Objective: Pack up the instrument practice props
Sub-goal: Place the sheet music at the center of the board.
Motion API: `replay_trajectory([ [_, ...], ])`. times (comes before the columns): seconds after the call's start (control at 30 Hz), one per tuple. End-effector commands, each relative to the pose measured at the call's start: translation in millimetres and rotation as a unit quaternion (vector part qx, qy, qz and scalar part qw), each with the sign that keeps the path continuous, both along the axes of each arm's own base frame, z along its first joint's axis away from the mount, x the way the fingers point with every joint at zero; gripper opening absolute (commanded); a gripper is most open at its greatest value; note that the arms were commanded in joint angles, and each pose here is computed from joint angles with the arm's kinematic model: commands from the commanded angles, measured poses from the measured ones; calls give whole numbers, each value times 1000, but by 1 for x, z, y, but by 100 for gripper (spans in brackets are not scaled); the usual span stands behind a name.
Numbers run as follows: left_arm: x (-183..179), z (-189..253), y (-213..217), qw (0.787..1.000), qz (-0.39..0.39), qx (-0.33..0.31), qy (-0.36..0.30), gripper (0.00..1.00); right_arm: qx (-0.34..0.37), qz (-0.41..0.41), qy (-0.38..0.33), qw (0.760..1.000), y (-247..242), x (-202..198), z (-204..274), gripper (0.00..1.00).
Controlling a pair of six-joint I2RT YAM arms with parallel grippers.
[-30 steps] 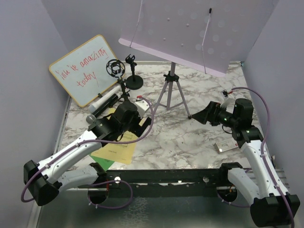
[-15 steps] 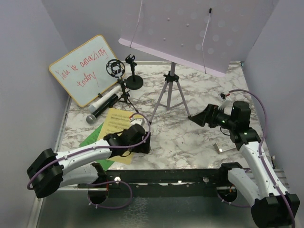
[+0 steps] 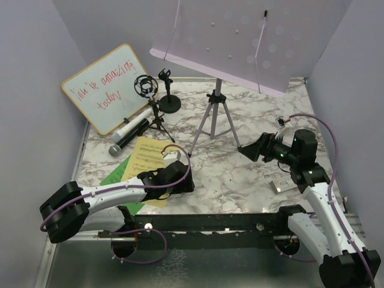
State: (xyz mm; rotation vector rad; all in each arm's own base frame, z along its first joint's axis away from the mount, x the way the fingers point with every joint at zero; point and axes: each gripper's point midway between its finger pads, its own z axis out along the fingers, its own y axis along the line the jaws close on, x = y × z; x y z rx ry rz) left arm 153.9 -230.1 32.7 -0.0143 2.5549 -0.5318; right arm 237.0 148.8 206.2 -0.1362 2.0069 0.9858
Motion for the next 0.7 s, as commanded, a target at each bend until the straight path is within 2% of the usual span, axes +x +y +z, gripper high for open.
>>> replay_trajectory([
  [0.0, -26, -31, 56, 991, 77, 88, 59, 90, -12, -5, -21, 1000, -1, 2, -1, 88],
  [0.27, -24, -10, 108, 976, 155, 151, 26, 90, -16, 2, -30, 999, 3, -2, 0, 89],
  [0.5, -8, 9, 119, 966, 192, 173, -10, 92, -20, 4, -39, 999, 5, -3, 2, 89],
  [0.67, -2, 22, 111, 969, 178, 168, -19, 92, -23, -3, -43, 999, 4, 1, 0, 89],
])
